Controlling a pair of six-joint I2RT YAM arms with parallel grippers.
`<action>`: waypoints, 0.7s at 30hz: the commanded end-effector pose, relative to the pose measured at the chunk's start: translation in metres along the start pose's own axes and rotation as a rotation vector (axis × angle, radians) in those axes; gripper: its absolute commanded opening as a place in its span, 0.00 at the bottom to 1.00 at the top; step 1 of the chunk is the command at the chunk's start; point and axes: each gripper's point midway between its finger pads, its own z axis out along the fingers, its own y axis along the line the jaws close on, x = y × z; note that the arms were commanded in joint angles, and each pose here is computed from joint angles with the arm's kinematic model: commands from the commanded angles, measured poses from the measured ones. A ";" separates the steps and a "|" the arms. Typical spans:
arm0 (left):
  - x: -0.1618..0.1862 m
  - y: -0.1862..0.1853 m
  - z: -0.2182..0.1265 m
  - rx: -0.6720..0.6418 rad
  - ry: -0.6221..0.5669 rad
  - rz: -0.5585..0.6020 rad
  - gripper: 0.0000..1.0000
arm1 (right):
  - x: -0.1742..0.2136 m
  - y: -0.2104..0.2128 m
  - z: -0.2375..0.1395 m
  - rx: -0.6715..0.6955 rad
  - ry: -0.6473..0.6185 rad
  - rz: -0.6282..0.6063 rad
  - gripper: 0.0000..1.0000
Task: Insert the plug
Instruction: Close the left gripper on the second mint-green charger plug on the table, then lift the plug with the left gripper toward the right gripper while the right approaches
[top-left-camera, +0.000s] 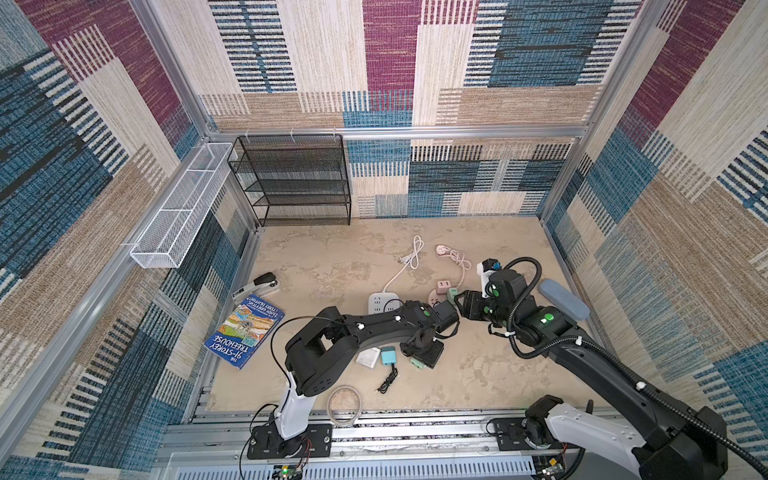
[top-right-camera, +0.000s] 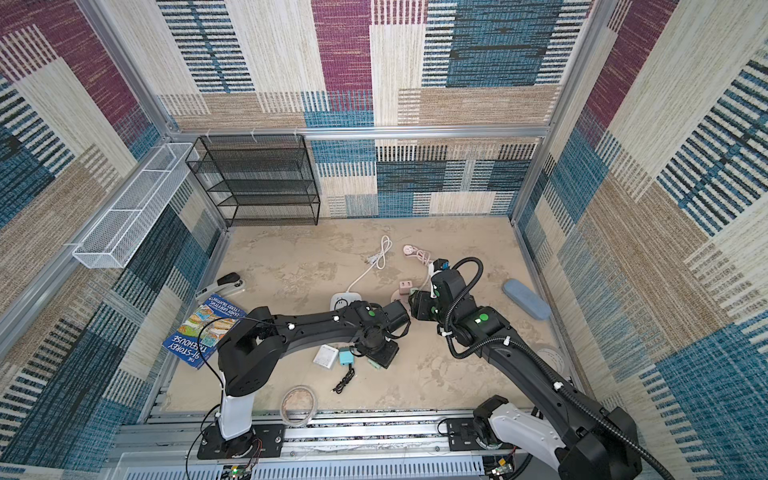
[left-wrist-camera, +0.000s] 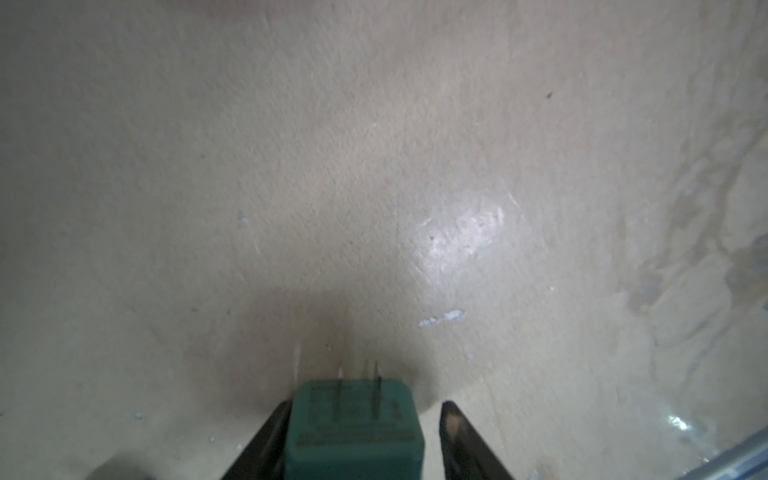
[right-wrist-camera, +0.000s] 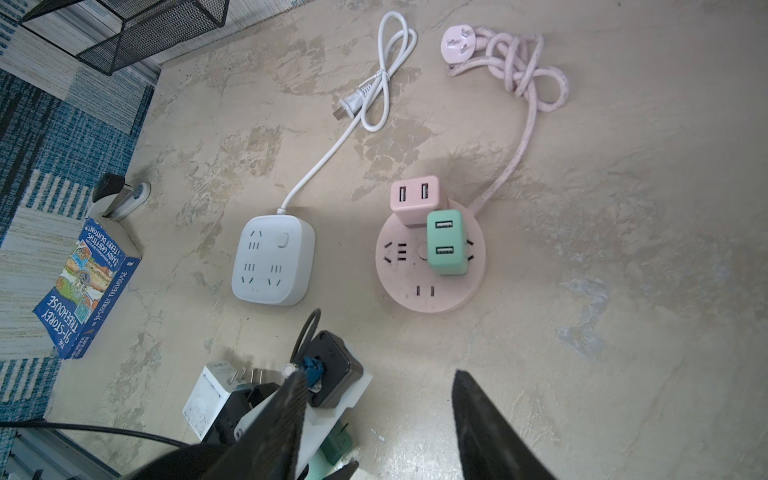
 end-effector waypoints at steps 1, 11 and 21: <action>-0.001 0.002 0.000 -0.008 0.004 -0.015 0.55 | -0.006 0.005 -0.002 -0.024 -0.033 0.001 0.58; -0.003 0.003 0.000 -0.018 -0.004 -0.011 0.41 | -0.005 0.004 -0.003 -0.028 -0.035 0.005 0.58; -0.036 0.033 -0.060 -0.013 -0.150 -0.123 0.00 | -0.010 0.009 -0.009 -0.050 -0.060 -0.011 0.58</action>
